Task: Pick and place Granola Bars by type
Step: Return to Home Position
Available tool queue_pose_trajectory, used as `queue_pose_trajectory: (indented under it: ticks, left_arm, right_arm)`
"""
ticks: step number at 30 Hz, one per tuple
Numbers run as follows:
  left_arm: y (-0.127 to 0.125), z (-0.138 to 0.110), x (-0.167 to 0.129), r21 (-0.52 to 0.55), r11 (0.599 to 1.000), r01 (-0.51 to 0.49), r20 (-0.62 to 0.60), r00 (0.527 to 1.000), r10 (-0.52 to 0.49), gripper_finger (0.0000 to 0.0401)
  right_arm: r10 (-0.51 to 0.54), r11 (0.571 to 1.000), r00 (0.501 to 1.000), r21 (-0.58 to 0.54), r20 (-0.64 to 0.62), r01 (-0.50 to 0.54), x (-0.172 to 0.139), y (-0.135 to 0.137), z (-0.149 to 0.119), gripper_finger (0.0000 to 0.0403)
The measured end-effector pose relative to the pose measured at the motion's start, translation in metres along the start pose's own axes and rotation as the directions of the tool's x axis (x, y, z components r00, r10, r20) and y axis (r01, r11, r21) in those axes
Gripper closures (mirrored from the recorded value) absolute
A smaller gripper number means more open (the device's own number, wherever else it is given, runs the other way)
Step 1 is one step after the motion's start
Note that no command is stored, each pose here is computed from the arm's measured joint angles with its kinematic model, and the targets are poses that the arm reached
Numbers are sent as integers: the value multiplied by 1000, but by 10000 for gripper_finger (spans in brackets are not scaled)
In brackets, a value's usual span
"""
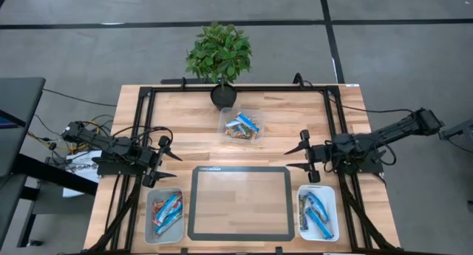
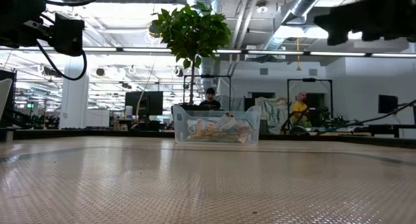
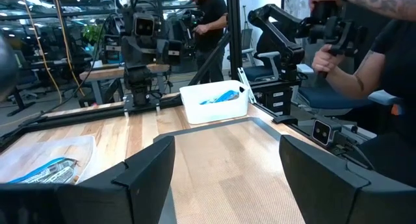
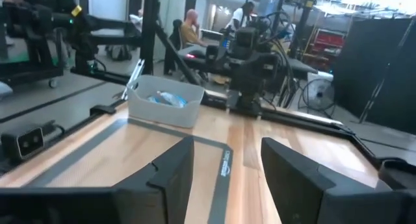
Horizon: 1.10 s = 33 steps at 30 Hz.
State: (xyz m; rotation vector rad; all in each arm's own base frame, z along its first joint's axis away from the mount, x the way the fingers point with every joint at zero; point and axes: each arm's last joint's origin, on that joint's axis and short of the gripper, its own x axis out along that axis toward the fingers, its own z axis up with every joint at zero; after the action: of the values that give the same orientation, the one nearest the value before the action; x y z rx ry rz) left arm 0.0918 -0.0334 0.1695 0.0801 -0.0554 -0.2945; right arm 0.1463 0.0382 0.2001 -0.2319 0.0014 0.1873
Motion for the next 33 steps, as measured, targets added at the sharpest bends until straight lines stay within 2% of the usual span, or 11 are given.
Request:
queue_pose_trajectory:
  ticks: [11, 26, 33]
  left_arm:
    - [0, 0, 0, -2, 1000, 0, 0, 1000, 0, 131]
    - [0, 0, 0, 0, 1000, 0, 0, 1000, 0, 131]
    - [0, 0, 0, -1, 1000, 0, 0, 1000, 0, 131]
  right_arm:
    - [-66, 998, 997, -18, 47, 66, -22, 3, -28, 234]
    - [-72, 995, 997, -71, -31, 70, -46, 2, -38, 239]
    - [-92, 991, 996, -92, 6, 92, -51, -3, -37, 239]
